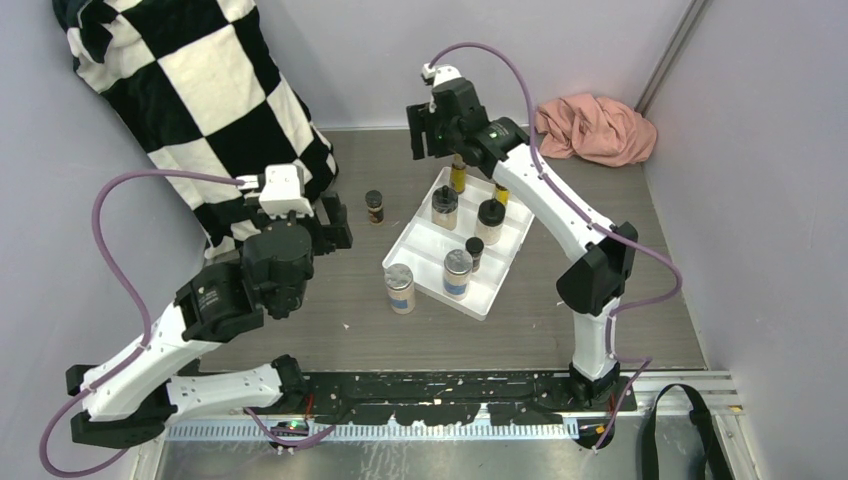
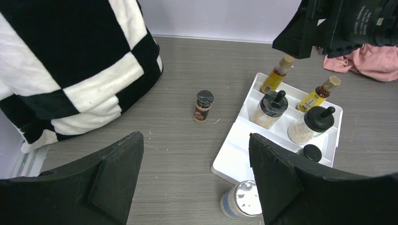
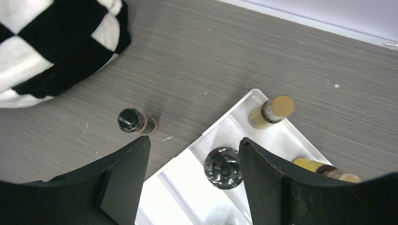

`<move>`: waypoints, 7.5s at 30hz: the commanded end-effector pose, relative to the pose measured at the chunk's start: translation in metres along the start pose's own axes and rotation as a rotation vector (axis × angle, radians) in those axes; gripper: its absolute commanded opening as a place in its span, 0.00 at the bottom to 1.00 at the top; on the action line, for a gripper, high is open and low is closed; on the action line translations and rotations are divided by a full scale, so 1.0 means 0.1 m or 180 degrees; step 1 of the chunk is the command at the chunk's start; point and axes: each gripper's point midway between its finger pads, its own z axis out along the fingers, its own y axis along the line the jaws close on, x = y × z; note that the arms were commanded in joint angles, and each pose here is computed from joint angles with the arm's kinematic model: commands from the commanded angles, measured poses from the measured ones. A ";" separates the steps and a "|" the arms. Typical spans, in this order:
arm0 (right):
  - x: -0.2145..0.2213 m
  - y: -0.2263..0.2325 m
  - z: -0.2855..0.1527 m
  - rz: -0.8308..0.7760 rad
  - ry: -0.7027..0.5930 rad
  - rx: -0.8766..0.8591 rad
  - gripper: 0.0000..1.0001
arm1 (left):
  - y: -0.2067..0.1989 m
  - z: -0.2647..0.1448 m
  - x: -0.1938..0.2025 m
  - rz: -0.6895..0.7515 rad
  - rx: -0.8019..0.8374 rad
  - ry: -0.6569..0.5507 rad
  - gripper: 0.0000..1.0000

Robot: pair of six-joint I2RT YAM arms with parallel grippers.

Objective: Organize the condiment bottles
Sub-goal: Place the bottle in the storage box, then pick up the bottle from the center of the board.

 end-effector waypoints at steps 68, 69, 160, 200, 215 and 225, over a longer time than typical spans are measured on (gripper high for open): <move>1.13 1.44 1.21 -0.0768 0.0421 -0.0893 0.78 | 0.16 -0.05 0.05 -0.0272 0.0104 -0.0317 0.82; 1.13 1.42 1.21 -0.0759 0.0426 -0.0889 0.77 | 0.16 -0.05 0.05 -0.0273 0.0107 -0.0329 0.82; 0.93 1.20 0.95 -0.0835 0.0481 -0.0851 0.22 | 0.21 -0.10 -0.03 -0.0402 0.0153 -0.0418 0.82; 1.14 1.11 0.84 -0.0815 0.0569 -0.0794 0.57 | 0.23 -0.16 0.02 -0.0552 0.0232 -0.0338 0.82; 1.24 1.13 0.93 -0.0808 0.0637 -0.0814 0.61 | 0.24 -0.16 0.03 -0.0538 0.0226 -0.0327 0.82; 1.29 1.16 0.98 -0.0804 0.0670 -0.0846 0.61 | 0.24 -0.15 0.04 -0.0525 0.0207 -0.0328 0.82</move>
